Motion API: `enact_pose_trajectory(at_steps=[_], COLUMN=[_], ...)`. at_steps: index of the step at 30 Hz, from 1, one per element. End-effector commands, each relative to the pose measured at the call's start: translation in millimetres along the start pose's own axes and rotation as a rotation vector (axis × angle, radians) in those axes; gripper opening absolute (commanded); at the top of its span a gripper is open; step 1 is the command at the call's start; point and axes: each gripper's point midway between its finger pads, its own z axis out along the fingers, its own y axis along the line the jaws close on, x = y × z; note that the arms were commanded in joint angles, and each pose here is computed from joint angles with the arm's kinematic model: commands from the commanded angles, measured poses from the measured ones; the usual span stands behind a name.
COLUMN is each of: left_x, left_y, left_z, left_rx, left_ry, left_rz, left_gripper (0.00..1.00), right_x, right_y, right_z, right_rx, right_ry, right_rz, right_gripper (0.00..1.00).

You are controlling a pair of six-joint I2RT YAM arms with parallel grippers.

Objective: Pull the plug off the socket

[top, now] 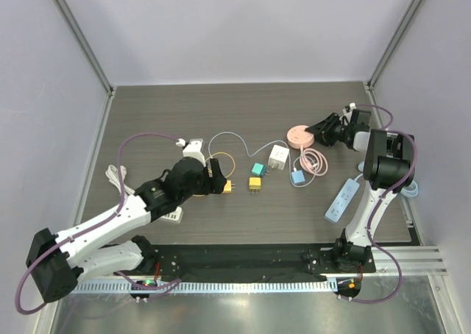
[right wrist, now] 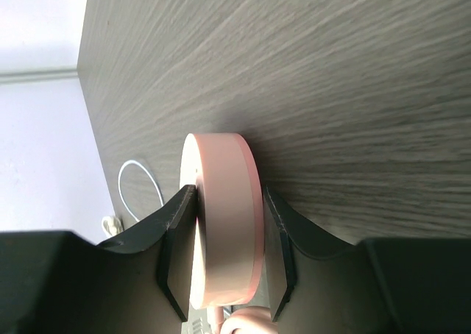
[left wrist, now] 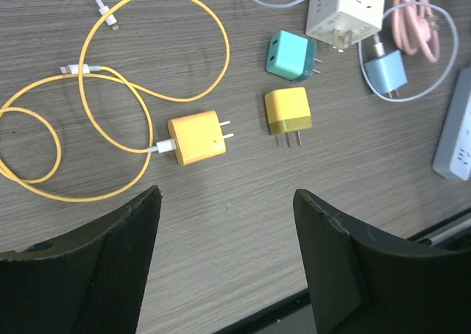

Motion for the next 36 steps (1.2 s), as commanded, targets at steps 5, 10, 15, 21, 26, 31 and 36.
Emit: enact_pose_trajectory(at_steps=[5,10,15,21,26,31,36], left_x=[-4,-9,-10,-21,-24,-21,-9], left_y=[-11,-14,-6,-10,-14,-16,-18], left_z=[-16,-17,-12,-2,8,22,22], left_rx=[0.104,0.112,0.072,0.066,0.071,0.068,0.092], left_ry=[-0.042,-0.045,-0.057,-0.086,-0.097,-0.072,-0.026], left_rz=[-0.046,-0.004,0.061,0.108,0.122,0.118,0.084], left_gripper=[0.74,0.74,0.75,0.75,0.76,0.75,0.76], right_x=[-51,-90,-133,-164,-186,-183,-187], right_y=[-38,-36,-24,-31,-24,-34,-15], right_z=[10,21,27,28,37,43,26], right_rx=[0.217,0.212,0.182,0.163,0.165,0.219,0.276], right_ry=[-0.213,-0.312,-0.386,-0.469,-0.483,-0.459,-0.473], right_rz=[0.076,0.124,0.101,0.104,0.061,0.012,-0.082], right_gripper=[0.01,0.01,0.01,0.01,0.12,0.34,0.63])
